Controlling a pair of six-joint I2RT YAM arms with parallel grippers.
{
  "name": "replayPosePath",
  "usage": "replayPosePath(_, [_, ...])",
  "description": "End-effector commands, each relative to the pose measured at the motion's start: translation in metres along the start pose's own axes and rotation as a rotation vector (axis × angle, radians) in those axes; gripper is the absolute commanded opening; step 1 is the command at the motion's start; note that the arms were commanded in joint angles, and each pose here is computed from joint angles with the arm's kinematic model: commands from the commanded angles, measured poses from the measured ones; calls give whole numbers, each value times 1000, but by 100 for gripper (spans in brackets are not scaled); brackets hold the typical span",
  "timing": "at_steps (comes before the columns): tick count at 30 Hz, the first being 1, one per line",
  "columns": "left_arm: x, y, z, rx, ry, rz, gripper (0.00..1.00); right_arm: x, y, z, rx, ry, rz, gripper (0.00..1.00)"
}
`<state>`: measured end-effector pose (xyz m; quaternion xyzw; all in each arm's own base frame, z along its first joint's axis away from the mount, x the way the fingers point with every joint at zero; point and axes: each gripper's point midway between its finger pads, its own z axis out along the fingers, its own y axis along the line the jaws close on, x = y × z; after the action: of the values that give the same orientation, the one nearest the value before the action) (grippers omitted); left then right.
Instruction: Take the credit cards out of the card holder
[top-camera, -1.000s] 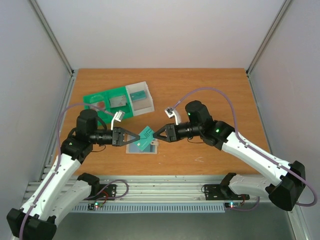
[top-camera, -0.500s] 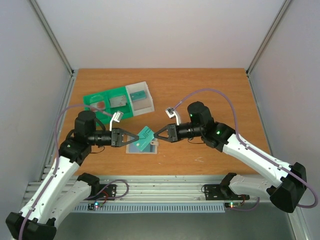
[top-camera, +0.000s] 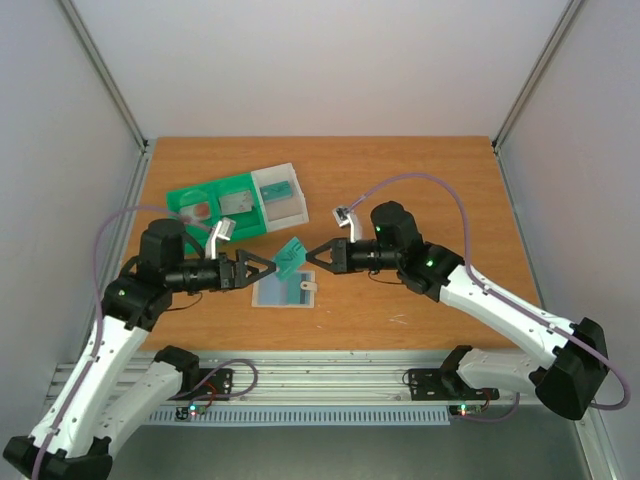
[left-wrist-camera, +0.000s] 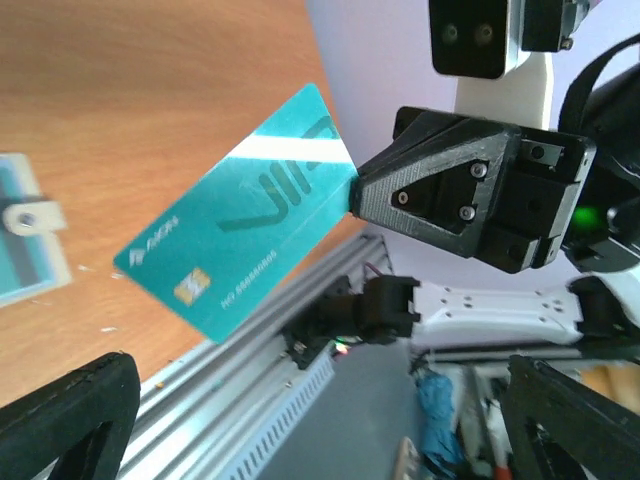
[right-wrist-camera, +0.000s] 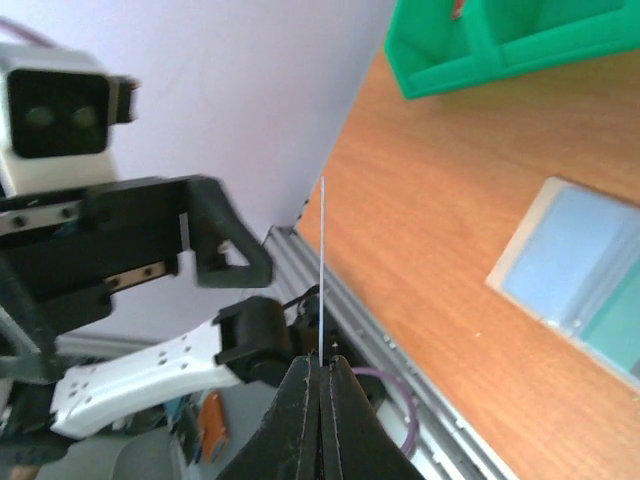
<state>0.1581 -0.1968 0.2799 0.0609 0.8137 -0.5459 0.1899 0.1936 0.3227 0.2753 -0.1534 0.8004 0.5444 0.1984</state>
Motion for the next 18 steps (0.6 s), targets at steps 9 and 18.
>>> replayPosePath(9, [-13,61,-38,-450,-185,69,99,-76,-67,21,292,-286,0,1])
replayPosePath(18, [-8,80,-44,-529,-204,79,99,-125,-124,61,468,-350,-28,1])
